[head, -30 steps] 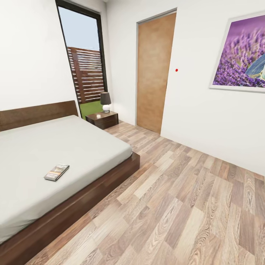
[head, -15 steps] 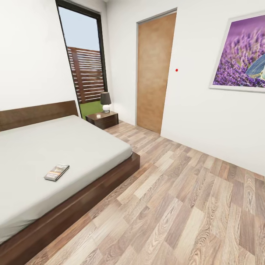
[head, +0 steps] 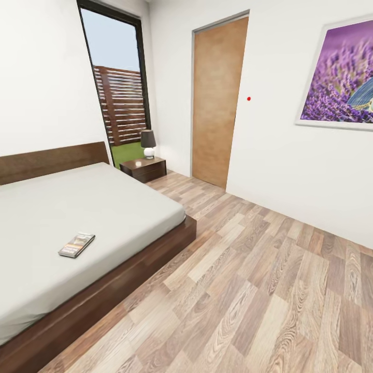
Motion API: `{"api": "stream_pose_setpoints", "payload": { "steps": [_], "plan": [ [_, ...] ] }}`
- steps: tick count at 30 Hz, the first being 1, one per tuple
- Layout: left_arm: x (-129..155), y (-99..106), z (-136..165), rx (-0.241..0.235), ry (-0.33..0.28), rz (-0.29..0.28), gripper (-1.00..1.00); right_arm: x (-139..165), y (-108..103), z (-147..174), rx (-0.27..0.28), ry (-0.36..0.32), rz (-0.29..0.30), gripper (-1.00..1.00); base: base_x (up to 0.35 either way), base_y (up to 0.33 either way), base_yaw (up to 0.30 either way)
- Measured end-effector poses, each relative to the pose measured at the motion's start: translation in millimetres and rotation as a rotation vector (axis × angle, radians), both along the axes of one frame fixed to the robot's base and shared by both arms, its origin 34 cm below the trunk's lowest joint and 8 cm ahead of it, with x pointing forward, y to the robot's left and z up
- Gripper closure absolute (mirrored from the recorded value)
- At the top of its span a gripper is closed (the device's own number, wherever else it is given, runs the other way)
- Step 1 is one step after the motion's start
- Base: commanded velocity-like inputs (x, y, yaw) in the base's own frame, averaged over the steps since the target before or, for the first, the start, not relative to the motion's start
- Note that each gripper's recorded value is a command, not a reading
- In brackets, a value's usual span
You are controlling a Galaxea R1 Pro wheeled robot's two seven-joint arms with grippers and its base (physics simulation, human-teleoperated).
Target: In the bedroom, move the book from the bed onto either nightstand, and place the two sandals side by side next to the bed.
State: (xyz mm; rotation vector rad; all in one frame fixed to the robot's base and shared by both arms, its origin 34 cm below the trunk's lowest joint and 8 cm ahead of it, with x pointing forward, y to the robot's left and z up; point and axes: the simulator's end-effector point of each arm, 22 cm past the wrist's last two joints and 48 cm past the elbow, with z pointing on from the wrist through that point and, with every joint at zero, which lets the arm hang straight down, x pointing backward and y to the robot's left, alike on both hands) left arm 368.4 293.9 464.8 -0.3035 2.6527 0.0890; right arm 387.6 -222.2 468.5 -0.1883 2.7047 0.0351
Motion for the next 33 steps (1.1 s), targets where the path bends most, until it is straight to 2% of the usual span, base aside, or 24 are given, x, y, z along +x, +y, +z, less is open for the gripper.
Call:
{"api": "stream_pose_setpoints", "payload": {
  "steps": [12,15,19,20,26,27,33],
  "plan": [
    [-0.4,0.1,-0.2,0.0,0.001,0.0,-1.0,8.9,-3.4,3.4,-0.003,-0.021,-0.002,-1.0,0.008,-0.003,0.0],
    [-0.6,0.2,-0.2,0.001,0.001,0.0,-1.0,19.1,-4.0,7.7,-0.004,-0.044,-0.005,-1.0,0.001,-0.001,0.0],
    [-0.7,0.3,-0.2,0.001,0.002,0.001,-1.0,56.6,-2.3,26.0,0.002,-0.126,-0.009,-1.0,0.0,0.0,0.0],
    [-0.7,0.3,-0.2,0.001,0.002,0.001,-1.0,56.8,-2.4,26.1,0.002,-0.127,-0.009,-1.0,0.0,0.0,0.0],
    [-0.7,0.3,-0.2,0.001,0.002,0.001,-1.0,137.3,1.6,81.2,0.012,-0.278,-0.022,-1.0,0.0,0.0,0.0],
    [-0.7,0.3,-0.2,0.001,0.002,0.001,-1.0,137.8,1.5,81.7,0.012,-0.279,-0.022,-1.0,0.0,0.0,0.0],
    [-0.7,0.3,-0.2,0.001,0.002,0.0,-1.0,206.8,5.3,166.3,0.015,-0.375,-0.035,-1.0,0.0,0.0,0.0]
  ]
}}
